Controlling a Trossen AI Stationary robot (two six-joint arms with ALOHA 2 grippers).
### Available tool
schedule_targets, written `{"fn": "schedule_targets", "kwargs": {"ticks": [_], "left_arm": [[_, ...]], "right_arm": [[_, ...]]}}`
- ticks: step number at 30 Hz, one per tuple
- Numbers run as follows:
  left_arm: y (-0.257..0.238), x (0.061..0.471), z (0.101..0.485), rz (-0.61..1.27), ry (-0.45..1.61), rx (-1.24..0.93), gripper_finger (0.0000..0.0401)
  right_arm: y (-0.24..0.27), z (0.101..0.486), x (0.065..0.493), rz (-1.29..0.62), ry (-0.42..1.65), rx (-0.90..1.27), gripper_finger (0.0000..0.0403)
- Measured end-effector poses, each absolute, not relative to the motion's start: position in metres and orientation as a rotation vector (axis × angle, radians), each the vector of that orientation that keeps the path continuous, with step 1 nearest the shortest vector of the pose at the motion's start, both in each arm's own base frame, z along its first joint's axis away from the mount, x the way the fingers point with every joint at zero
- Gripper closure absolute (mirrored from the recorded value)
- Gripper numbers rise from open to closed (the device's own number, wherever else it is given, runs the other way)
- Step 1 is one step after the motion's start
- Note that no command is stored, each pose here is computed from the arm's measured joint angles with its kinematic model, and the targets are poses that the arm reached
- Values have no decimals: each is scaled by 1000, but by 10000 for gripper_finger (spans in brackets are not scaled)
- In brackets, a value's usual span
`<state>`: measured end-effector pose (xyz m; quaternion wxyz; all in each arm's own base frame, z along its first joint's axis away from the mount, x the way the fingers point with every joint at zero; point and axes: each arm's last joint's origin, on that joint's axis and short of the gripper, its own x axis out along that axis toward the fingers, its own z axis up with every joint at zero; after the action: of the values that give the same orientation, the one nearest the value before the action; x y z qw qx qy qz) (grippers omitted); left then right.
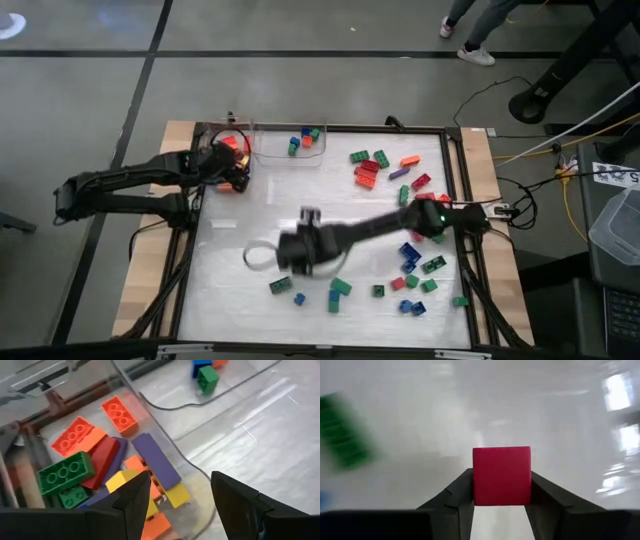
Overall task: Sort blocks by size
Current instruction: Put the small red block into the right transparent bin
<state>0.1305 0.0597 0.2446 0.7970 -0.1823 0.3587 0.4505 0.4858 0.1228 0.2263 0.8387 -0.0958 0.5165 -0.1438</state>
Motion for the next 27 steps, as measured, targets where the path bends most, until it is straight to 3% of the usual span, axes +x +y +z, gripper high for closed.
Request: {"fn": "schedule_targets", "kwargs": {"ticks": [7,11,16,21,27], "left_arm": [[51,134,245,915,771,-385,205],[46,136,244,880,770,-396,205],[41,137,244,836,778,-390,205],[38,138,244,816,777,-387,205],[23,143,244,631,813,-482,205]], "right_arm": [[10,247,508,-461,1035,-352,267],[-58,248,508,-557,1041,-310,248],[-129,250,499,-600,1027,-212,257],[-175,253,493,-533,944,-79,253],[-196,253,487,-524,924,-32,206]]}}
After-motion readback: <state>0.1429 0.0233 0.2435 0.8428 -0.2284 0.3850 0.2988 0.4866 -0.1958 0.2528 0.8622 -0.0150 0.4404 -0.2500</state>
